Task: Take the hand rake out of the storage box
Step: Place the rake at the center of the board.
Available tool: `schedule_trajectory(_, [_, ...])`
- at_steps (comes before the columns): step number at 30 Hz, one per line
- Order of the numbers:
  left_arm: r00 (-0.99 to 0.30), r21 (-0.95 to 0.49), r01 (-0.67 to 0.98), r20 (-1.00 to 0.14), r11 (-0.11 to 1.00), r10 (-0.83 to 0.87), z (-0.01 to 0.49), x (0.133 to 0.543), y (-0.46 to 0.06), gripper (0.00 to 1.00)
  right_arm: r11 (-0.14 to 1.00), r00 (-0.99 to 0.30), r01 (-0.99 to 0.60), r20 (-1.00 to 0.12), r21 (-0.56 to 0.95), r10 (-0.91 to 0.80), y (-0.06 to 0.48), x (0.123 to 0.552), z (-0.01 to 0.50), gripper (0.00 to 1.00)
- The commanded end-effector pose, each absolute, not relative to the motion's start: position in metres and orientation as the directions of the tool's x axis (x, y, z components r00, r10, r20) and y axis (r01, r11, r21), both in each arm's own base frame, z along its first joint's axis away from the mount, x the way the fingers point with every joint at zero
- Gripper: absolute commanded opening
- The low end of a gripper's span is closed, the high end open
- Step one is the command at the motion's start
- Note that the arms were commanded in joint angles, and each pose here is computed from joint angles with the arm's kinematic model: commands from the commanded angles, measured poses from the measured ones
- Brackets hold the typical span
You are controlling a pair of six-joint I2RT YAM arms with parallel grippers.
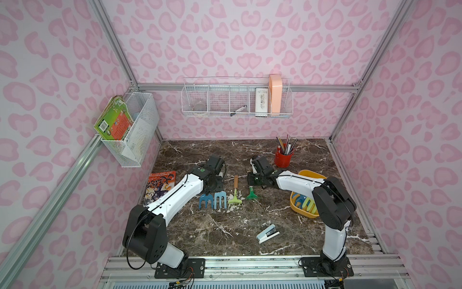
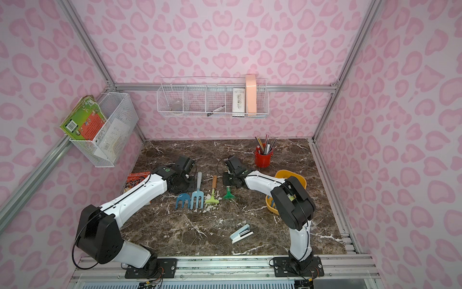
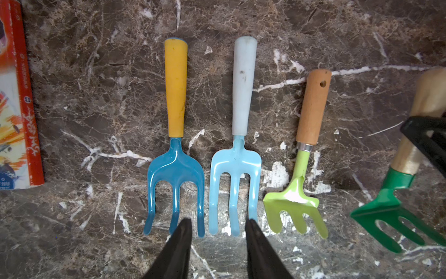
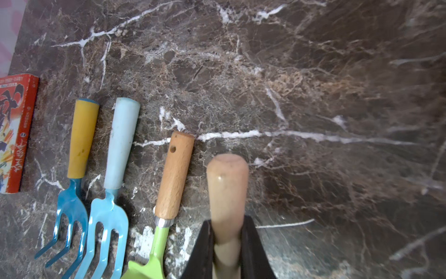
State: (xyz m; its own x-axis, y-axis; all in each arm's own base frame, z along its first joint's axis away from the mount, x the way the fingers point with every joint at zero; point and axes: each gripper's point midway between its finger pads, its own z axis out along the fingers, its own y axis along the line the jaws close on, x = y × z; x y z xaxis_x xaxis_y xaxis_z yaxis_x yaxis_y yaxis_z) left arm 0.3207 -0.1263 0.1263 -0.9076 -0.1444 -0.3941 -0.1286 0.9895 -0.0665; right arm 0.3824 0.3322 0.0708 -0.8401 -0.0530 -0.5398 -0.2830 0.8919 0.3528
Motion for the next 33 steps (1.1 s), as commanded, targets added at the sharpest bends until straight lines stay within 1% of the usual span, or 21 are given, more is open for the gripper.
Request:
schedule_trajectory(1, [-0.910,-0.064,-0.123,-0.392,0.990,-0.138,0.128,0.318,-0.125,0.42,0.895,-0.846,-0.265,-0.533,0.358,-0.037,0.337,0.385,0.067,0.01])
schedule_trajectory(13, [-0.907,-0.058,-0.125,-0.398,0.991,-0.137,0.129,0.317,-0.123,0.42,0.905,-0.875,-0.250,-0.480,0.344,-0.059,0.338,0.377,0.039,0.02])
schedule_trajectory(16, [-0.907,-0.058,-0.127,-0.398,0.990,-0.139,0.129,0.317,-0.122,0.42,0.907,-0.878,-0.243,-0.476,0.343,-0.055,0.335,0.376,0.037,0.06])
schedule_trajectory(20, [-0.906,-0.058,-0.126,-0.401,0.990,-0.139,0.130,0.317,-0.122,0.42,0.905,-0.885,-0.222,-0.464,0.362,-0.032,0.330,0.375,0.035,0.17])
schedule_trajectory(29, [-0.904,-0.058,-0.130,-0.403,0.990,-0.143,0.131,0.317,-0.121,0.42,0.889,-0.889,-0.206,-0.459,0.410,0.006,0.324,0.382,0.042,0.24])
schedule_trajectory(33, [-0.904,-0.057,-0.133,-0.403,0.990,-0.144,0.131,0.316,-0.120,0.42,0.877,-0.895,-0.204,-0.446,0.435,0.013,0.328,0.384,0.041,0.22])
